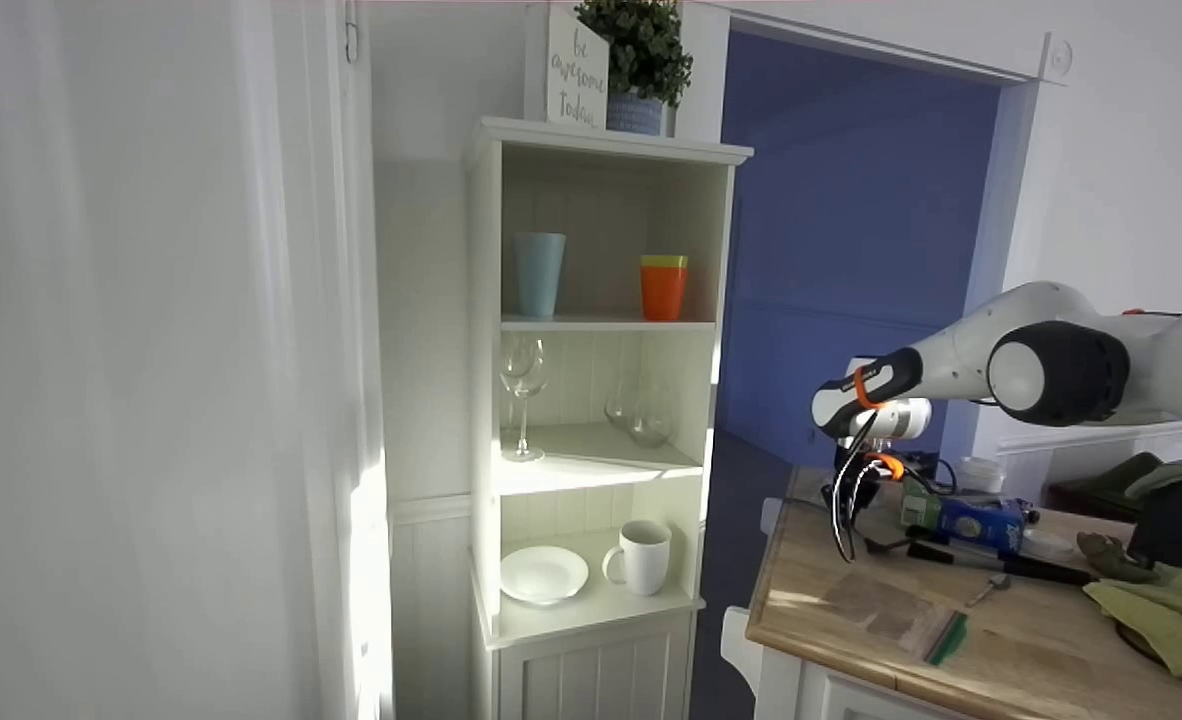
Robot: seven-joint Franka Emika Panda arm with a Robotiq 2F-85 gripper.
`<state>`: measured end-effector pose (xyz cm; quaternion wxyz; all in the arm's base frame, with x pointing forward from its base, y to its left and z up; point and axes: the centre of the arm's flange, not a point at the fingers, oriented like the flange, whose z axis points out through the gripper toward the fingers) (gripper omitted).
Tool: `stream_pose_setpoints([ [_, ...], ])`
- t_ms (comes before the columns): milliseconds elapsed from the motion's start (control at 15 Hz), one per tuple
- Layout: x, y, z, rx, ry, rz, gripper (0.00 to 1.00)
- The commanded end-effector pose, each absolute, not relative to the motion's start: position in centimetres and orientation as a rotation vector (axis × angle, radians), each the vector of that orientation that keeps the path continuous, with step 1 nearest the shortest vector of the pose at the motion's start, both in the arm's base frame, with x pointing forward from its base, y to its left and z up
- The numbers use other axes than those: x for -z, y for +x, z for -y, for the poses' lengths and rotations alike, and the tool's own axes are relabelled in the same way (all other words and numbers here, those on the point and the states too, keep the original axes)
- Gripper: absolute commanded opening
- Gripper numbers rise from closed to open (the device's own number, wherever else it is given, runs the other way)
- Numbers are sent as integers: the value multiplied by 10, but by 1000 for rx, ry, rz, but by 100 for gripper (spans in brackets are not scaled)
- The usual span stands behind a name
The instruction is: Pick up the black spatula and put it on the right side of the kitchen counter, pick up the tongs and turn them ninety degrees anticlockwise, put the tongs on the kitchen counter next to the spatula
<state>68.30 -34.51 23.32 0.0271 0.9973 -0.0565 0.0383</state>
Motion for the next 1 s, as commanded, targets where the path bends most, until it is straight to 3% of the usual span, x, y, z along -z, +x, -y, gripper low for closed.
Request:
stream_pose_setpoints([
  [0,-271,653,325,-41,3105,171,4],
  [533,-345,572,305,121,3151,119,4],
  [933,-407,513,326,-15,3156,216,4],
])
